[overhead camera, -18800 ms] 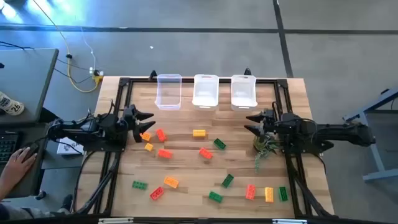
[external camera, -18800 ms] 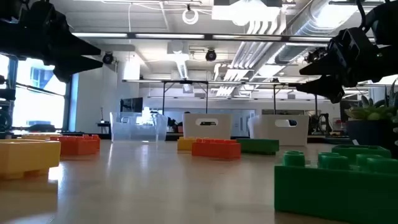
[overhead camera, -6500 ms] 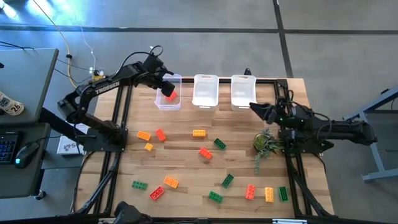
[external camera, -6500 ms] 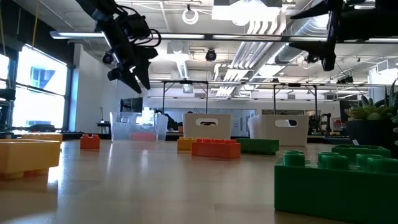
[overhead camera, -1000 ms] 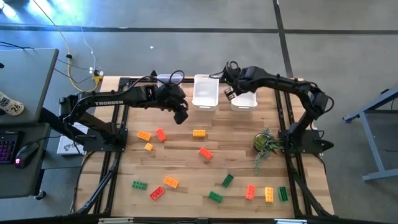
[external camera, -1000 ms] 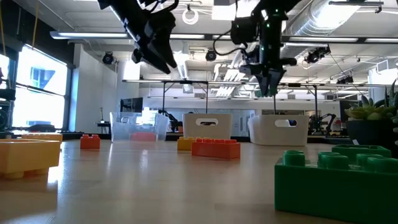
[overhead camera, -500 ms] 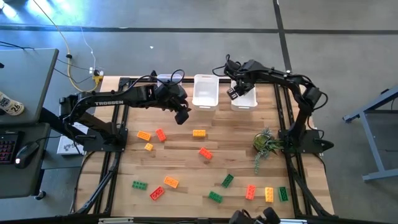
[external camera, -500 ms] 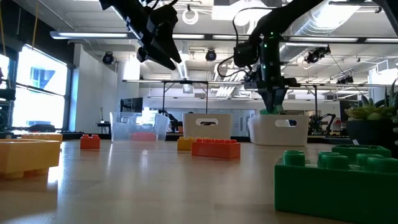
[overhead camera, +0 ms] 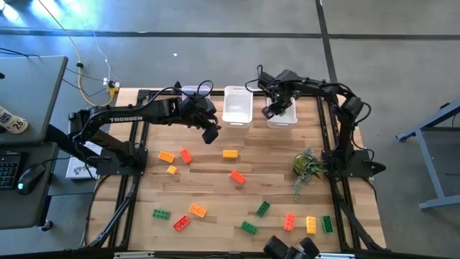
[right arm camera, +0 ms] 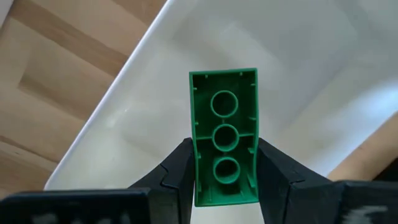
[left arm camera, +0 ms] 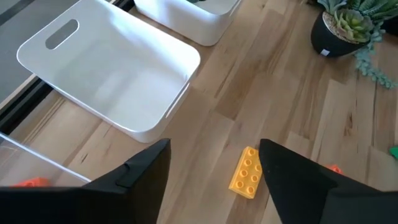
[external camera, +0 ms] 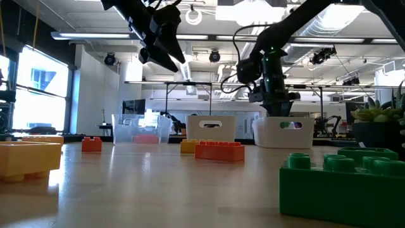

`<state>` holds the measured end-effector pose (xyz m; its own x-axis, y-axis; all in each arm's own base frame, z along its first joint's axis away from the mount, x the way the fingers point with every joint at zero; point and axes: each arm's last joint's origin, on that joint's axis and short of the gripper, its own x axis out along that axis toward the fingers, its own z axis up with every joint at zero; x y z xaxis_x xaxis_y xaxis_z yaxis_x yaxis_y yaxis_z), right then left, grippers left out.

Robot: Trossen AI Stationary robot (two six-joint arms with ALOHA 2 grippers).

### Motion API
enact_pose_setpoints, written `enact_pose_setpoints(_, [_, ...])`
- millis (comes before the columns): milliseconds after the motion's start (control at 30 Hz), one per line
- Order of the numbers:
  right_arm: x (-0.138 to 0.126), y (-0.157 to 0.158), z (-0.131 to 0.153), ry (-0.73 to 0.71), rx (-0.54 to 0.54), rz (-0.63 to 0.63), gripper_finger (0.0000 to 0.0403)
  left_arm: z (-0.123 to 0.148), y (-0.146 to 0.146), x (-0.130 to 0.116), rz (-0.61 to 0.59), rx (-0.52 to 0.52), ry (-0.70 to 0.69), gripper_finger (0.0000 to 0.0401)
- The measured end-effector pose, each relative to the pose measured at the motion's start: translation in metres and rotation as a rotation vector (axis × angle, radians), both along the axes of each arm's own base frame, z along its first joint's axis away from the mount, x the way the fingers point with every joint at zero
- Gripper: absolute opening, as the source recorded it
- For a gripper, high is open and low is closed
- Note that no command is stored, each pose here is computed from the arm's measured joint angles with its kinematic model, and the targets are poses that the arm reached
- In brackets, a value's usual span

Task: Sort & place blocks by color
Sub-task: Put the green game piece into the right white bin, then put the yellow game piece into the left white bin

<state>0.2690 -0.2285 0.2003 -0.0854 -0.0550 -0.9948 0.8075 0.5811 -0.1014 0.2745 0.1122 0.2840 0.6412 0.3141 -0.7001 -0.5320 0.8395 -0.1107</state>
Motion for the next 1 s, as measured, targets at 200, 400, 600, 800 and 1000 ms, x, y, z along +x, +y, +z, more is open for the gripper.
enact_pose_setpoints(200, [0.0,0.0,-0.001,0.005,0.006,0.046,0.0122,0.0,-0.002,0.001,0.012,-0.017,-0.009,0.0252])
enact_pose_setpoints(400, [0.0,-0.001,-0.001,0.053,-0.049,0.058,0.0155,0.0,-0.006,0.002,-0.002,-0.017,-0.009,0.0249])
enact_pose_setpoints(600, [0.0,-0.001,-0.001,0.039,-0.025,0.1,0.0158,0.0,-0.013,0.005,-0.029,-0.017,-0.008,0.0248])
enact_pose_setpoints(800, [0.0,0.0,-0.001,0.037,-0.023,0.101,0.0157,0.0,-0.018,0.007,-0.063,0.006,0.002,0.0248])
enact_pose_setpoints(1000, [0.0,0.0,-0.001,0.038,-0.022,0.099,0.0184,0.0,-0.019,0.007,-0.092,0.025,0.01,0.025])
